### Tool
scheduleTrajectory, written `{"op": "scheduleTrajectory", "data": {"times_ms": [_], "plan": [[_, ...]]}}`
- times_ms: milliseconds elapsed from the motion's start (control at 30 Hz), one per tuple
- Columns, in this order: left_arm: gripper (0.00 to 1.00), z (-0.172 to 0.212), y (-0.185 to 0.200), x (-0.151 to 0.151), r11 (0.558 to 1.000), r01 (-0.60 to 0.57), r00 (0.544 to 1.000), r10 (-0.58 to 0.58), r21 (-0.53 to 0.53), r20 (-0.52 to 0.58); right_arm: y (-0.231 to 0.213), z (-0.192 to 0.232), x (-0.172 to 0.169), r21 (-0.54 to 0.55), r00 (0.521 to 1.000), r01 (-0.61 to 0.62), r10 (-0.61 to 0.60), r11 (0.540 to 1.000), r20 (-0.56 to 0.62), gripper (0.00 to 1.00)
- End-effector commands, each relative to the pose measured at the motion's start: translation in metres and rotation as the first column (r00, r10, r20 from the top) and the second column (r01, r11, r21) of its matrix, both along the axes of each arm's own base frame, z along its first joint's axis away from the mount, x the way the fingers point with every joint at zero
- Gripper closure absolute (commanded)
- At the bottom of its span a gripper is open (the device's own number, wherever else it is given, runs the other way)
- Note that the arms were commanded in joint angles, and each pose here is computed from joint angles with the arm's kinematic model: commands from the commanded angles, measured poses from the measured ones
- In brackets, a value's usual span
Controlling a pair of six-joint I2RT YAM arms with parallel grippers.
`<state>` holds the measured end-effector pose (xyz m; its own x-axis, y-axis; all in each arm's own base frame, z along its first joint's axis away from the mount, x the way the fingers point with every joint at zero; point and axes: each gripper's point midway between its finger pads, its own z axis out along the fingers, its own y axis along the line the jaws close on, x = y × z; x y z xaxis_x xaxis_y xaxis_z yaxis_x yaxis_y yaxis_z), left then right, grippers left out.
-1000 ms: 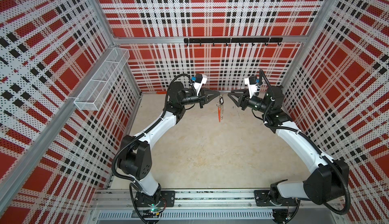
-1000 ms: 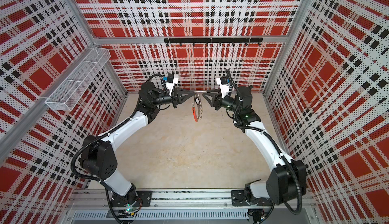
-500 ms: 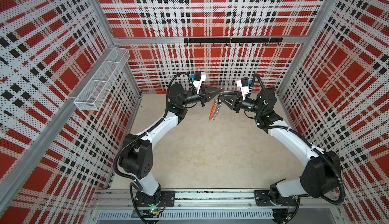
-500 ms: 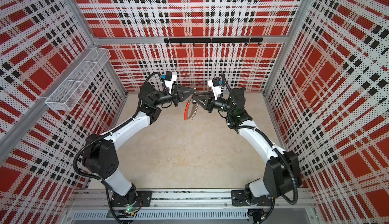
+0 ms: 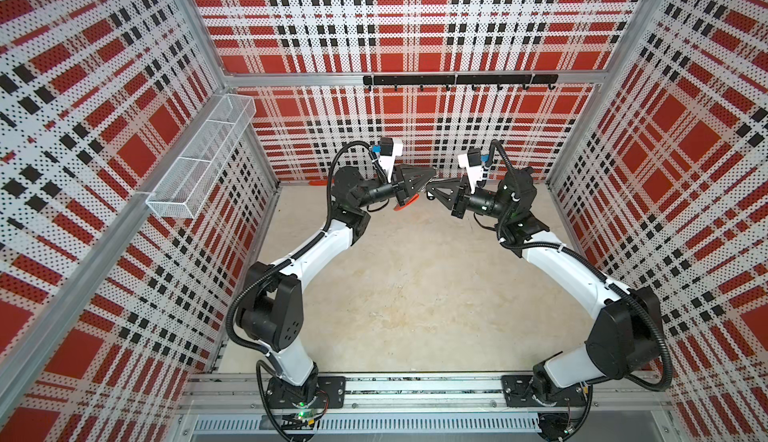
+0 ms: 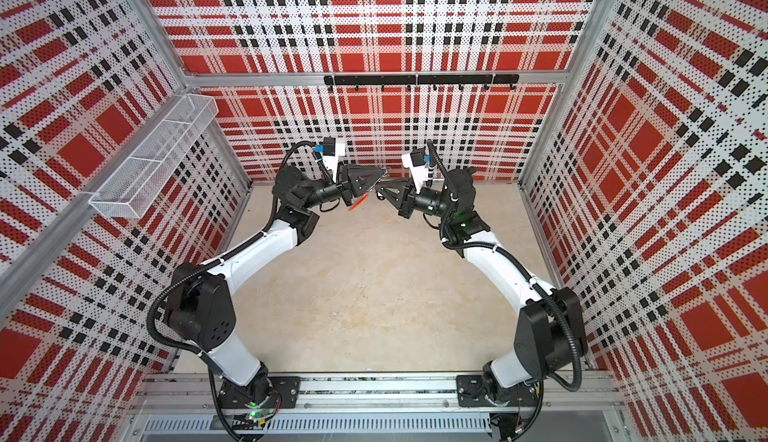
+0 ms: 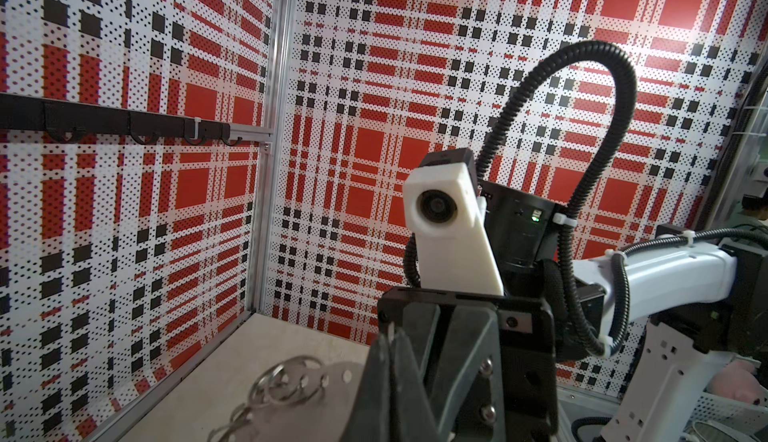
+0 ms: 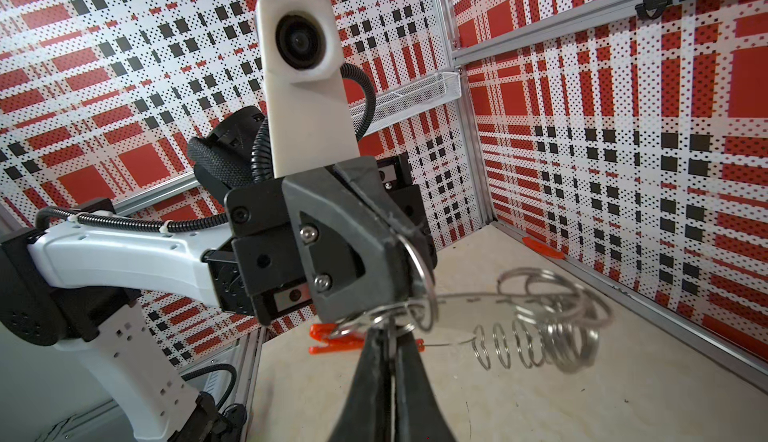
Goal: Put the keys on the keyring
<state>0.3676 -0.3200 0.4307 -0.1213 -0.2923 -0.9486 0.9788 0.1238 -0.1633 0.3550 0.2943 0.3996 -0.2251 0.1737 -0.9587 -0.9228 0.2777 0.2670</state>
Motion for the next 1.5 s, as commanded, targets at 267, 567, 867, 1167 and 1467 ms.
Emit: {"op": "scheduleTrajectory", "data": {"times_ms": [267,567,867,1167,1467], "plan": [[1.00,0.001,0.001,-0.006,1.000,0.007,1.000,-0.007,-0.008,0.025,-0.010,-0.007,0.013,-0.127,0.980,0.198,-0.193,0.972,0.049,0.90],[1.00,-0.016,0.004,-0.001,1.000,-0.014,1.000,0.013,0.019,0.014,-0.049,-0.007,0.005,-0.161,0.939,0.340,-0.326,0.927,0.106,0.77],[1.00,-0.026,0.001,0.004,0.999,-0.029,1.000,0.029,0.039,0.003,-0.071,-0.011,0.005,-0.157,0.892,0.450,-0.432,0.879,0.138,0.46],[1.00,-0.062,-0.027,0.033,0.986,-0.139,0.989,0.143,0.093,-0.036,-0.166,-0.033,0.041,-0.105,0.643,0.759,-0.765,0.643,-0.038,0.43],[1.00,-0.131,-0.105,0.058,0.980,-0.130,0.986,0.145,0.152,-0.087,-0.234,-0.083,0.053,-0.140,0.492,0.836,-0.838,0.531,-0.237,0.43]]}}
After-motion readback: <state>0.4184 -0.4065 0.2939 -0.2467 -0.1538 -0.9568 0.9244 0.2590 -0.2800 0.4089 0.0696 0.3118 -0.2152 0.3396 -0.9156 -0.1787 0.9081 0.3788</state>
